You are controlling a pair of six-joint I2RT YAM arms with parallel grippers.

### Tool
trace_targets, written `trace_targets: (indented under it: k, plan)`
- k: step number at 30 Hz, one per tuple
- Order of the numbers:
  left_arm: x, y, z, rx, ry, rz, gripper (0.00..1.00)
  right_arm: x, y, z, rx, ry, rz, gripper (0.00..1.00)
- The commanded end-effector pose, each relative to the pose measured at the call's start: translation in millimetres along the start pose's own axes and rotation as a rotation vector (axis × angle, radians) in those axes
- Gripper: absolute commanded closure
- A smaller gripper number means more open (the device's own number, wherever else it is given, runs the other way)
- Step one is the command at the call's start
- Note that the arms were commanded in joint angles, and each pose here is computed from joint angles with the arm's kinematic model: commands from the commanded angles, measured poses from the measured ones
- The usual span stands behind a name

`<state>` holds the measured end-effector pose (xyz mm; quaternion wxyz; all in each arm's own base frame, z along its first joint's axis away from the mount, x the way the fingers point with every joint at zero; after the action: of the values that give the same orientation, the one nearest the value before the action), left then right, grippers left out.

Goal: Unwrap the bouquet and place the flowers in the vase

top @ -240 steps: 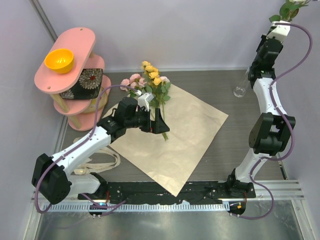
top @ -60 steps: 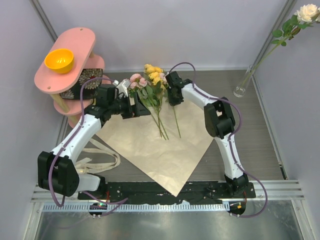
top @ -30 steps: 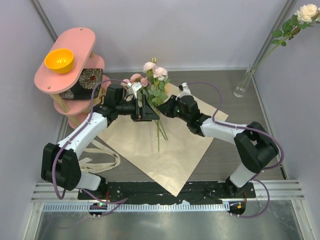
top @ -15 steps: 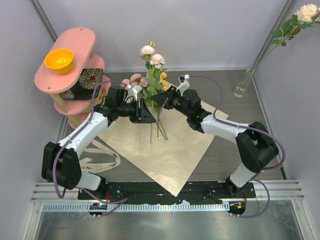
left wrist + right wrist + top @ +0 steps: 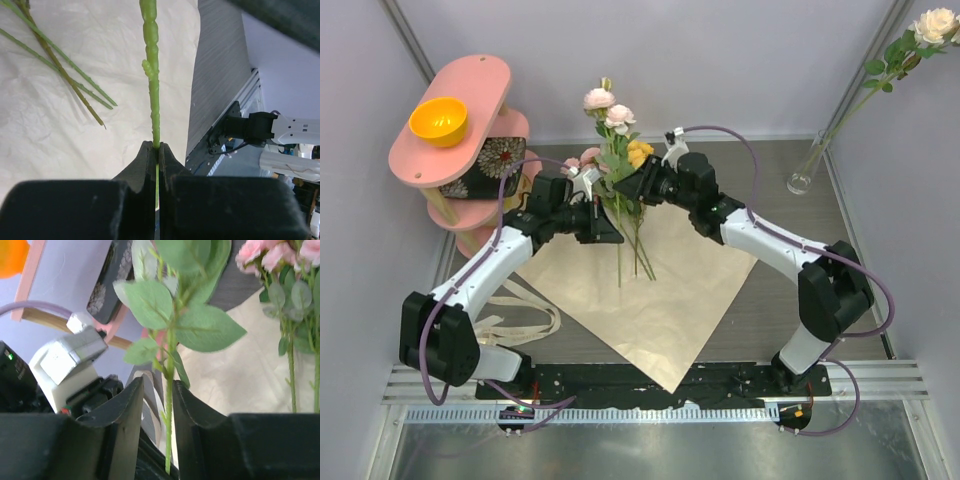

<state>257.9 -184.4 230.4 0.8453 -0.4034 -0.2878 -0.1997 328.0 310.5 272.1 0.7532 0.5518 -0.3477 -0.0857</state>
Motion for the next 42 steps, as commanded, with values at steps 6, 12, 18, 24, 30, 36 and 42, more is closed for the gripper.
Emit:
trace_targets:
  k: [6, 12, 18, 24, 30, 36, 42]
  plan:
    - [12.1, -8.9, 10.7, 0.033, -0.051, -0.078, 1.0, 36.7, 3.4, 3.5, -0.006, 0.184, 0.076, 0.45]
    - [10.5, -10.1, 8.3, 0.023, -0.041, -0.082, 1.0, 33.6, 4.9, 1.9, 0.001, 0.323, 0.124, 0.42]
    - [9.2, -12.3, 5.8, 0.007, -0.029, -0.087, 1.0, 29.0, 4.8, -3.6, 0.033, 0.415, 0.128, 0.46]
    - [7.9, -15.2, 5.1, -0.002, -0.022, -0.099, 1.0, 28.6, -0.5, -8.1, 0.029, 0.432, 0.131, 0.58]
    - [5.7, -18.0, 3.1, -0.003, -0.01, -0.112, 1.0, 27.5, -2.2, -13.4, 0.041, 0.451, 0.127, 0.74]
    - [8.7, -15.9, 4.1, 0.049, 0.003, -0.107, 1.0, 37.7, 4.6, -6.9, 0.033, 0.4, 0.187, 0.99]
    - [9.9, -15.3, 16.2, 0.133, -0.006, -0.134, 0.35, 104.5, 2.9, 33.2, -0.401, 0.011, 0.467, 0.99]
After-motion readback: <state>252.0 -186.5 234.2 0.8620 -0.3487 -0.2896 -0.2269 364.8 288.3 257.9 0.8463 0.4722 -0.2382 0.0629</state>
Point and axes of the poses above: each gripper's point midway between its finger pads, its own z axis back along the fingers, its own y axis along the line the jaws close on, x = y × z, the point moved 7 cm from there along z, back along the fingers, and after that the axes turned 14 degrees about -z, right-handed, at the moved point
